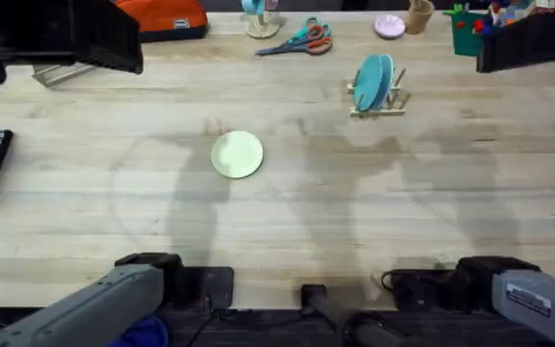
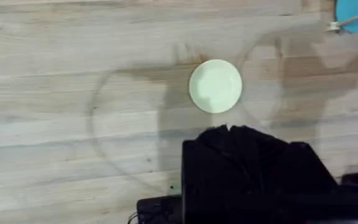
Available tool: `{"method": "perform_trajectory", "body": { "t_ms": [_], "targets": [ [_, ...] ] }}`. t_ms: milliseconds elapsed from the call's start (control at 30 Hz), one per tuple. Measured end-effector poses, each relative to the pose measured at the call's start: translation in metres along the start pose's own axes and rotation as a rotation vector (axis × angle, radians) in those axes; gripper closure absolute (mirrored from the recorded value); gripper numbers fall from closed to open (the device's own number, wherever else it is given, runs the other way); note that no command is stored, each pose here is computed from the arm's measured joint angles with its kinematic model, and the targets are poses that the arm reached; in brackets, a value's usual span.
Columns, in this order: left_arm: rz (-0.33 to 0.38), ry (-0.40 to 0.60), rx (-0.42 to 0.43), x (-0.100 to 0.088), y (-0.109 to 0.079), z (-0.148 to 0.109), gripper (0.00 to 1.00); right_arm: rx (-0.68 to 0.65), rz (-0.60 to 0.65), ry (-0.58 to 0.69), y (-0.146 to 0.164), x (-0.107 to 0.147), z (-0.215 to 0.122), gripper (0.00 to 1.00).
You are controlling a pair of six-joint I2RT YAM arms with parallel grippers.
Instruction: Pick up the plates from the table one by one and place each into a slot on the dish rack.
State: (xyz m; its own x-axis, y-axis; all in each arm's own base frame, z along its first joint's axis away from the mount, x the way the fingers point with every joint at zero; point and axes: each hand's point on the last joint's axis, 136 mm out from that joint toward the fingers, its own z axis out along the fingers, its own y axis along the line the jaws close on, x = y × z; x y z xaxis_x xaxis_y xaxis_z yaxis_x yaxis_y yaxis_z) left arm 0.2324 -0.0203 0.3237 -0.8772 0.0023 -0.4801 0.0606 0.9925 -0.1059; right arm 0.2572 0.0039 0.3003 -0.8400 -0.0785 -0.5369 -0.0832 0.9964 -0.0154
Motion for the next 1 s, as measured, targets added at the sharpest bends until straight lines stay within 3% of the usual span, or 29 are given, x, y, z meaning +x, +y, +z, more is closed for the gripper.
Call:
{"method": "perform_trajectory", "body": {
  "t_ms": [300,467,567,1000],
  "targets": [
    [-0.068,0.027,0.106,0.005,-0.001,0.012,0.958,0.0,0.0,0.0,0.0,0.0,0.0,0.007],
    [-0.111,0.077,0.195,0.015,0.001,0.038,0.958,0.0,0.0,0.0,0.0,0.0,0.0,0.007],
    [-0.13,0.101,0.345,0.027,-0.005,0.079,0.96,0.0,0.0,-0.001,0.0,0.0,0.0,0.007],
    [-0.138,0.205,0.46,0.04,-0.011,0.12,0.958,0.0,0.0,-0.001,0.0,0.0,0.0,0.006]
  ]
}}
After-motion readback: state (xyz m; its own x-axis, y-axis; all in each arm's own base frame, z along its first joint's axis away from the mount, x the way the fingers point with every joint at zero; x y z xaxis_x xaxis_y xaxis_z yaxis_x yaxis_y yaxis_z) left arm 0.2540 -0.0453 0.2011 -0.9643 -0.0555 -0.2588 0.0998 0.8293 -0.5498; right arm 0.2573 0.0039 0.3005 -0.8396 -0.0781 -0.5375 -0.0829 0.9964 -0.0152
